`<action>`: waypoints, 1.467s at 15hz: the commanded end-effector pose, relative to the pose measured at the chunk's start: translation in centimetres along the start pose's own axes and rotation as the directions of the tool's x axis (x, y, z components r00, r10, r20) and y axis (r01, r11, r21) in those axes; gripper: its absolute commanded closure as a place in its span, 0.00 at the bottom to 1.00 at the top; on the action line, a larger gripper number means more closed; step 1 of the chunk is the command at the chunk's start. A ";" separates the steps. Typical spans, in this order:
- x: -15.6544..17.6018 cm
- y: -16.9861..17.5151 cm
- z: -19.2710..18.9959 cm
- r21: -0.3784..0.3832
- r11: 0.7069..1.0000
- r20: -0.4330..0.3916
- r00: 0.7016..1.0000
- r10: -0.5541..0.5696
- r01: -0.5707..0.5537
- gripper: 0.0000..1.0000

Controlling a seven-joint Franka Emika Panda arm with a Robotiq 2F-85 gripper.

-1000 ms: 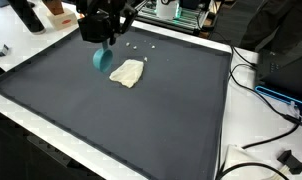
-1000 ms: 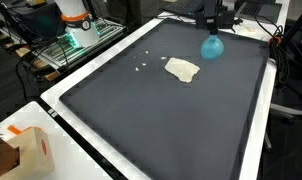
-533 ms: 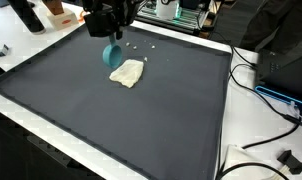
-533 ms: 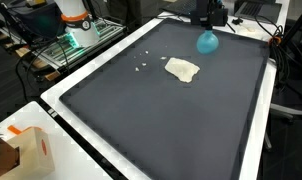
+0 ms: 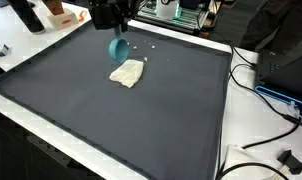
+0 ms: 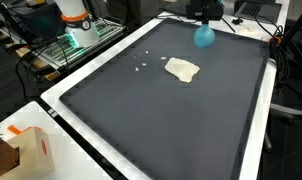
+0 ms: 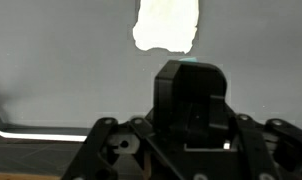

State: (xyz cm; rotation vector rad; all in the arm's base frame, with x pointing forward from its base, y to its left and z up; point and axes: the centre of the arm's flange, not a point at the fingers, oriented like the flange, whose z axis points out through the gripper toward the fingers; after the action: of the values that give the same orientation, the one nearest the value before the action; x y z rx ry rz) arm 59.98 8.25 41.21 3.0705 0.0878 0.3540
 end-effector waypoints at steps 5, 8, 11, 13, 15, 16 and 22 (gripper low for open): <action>-2.1 0.6 -2.0 0.048 0.998 0.033 0.999 0.039 -0.040 0.74; -2.5 0.6 -2.3 0.051 0.997 0.056 0.997 0.051 -0.054 0.74; -2.7 0.5 -2.6 0.044 0.997 0.066 0.996 0.056 -0.059 0.74; -2.9 0.4 -2.8 0.036 0.997 0.071 0.996 0.060 -0.062 0.74; -1.6 0.3 -2.1 0.028 0.998 0.054 0.997 0.056 -0.058 0.49; -1.7 0.3 -2.2 0.027 0.997 0.052 0.996 0.069 -0.070 0.49; -1.7 0.4 -2.3 0.026 0.996 0.052 0.995 0.082 -0.084 0.74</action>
State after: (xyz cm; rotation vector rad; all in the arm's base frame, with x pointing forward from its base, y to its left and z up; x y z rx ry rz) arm 57.85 7.88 43.06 3.1154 -0.0370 0.2801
